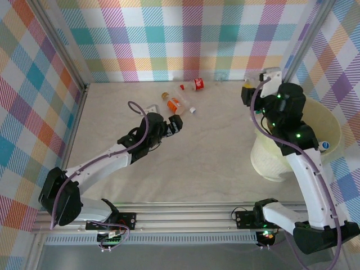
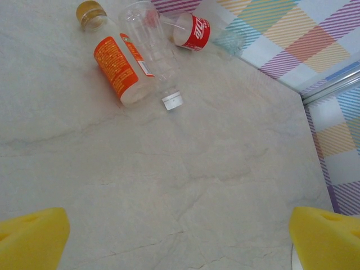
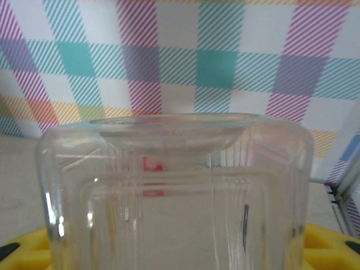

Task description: Put the plastic bottles in the bin

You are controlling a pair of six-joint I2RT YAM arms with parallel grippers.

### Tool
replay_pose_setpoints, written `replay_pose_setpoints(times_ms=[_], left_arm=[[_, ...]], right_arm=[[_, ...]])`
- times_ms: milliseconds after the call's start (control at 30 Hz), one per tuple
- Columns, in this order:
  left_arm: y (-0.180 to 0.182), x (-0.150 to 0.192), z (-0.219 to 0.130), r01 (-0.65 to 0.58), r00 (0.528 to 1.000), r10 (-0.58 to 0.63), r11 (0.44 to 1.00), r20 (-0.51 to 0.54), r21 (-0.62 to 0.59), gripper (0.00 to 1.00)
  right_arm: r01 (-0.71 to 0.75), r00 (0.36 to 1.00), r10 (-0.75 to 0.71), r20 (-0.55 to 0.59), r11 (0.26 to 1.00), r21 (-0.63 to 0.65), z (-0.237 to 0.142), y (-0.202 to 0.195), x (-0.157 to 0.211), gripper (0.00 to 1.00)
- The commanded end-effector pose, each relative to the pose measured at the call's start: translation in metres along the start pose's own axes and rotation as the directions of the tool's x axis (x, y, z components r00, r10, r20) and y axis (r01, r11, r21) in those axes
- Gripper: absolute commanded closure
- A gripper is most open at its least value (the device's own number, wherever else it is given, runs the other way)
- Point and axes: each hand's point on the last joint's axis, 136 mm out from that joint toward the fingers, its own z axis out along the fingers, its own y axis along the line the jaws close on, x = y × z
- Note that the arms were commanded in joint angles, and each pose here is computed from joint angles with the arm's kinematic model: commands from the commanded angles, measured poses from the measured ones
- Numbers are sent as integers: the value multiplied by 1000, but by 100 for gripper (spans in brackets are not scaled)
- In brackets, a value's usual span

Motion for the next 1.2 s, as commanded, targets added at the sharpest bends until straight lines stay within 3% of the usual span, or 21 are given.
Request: replay_pose_setpoints(times_ms=[0, 333, 567, 900, 1167], left_arm=[[-8, -4, 0, -4, 1000, 4, 1000, 9, 3, 0], [-1, -7, -1, -5, 1000, 6, 999, 29, -39, 0], [-3, -6, 0, -7, 1000, 8, 999, 20, -32, 0], [-7, -8, 5, -10, 1000, 10, 999, 22, -34, 0], [-4, -3, 6, -16, 1000, 16, 999, 0, -44, 0]], right_arm=[[-58, 993, 48, 106, 994, 94, -18, -28, -35, 63], [-64, 998, 50, 46, 915, 399, -39, -113, -17, 61], [-7, 988, 91, -123, 830, 558, -52, -151, 30, 59], [47, 943, 167, -287, 789, 612, -56, -168, 85, 54], [9, 871, 276, -407, 819, 574, -44, -160, 110, 32]])
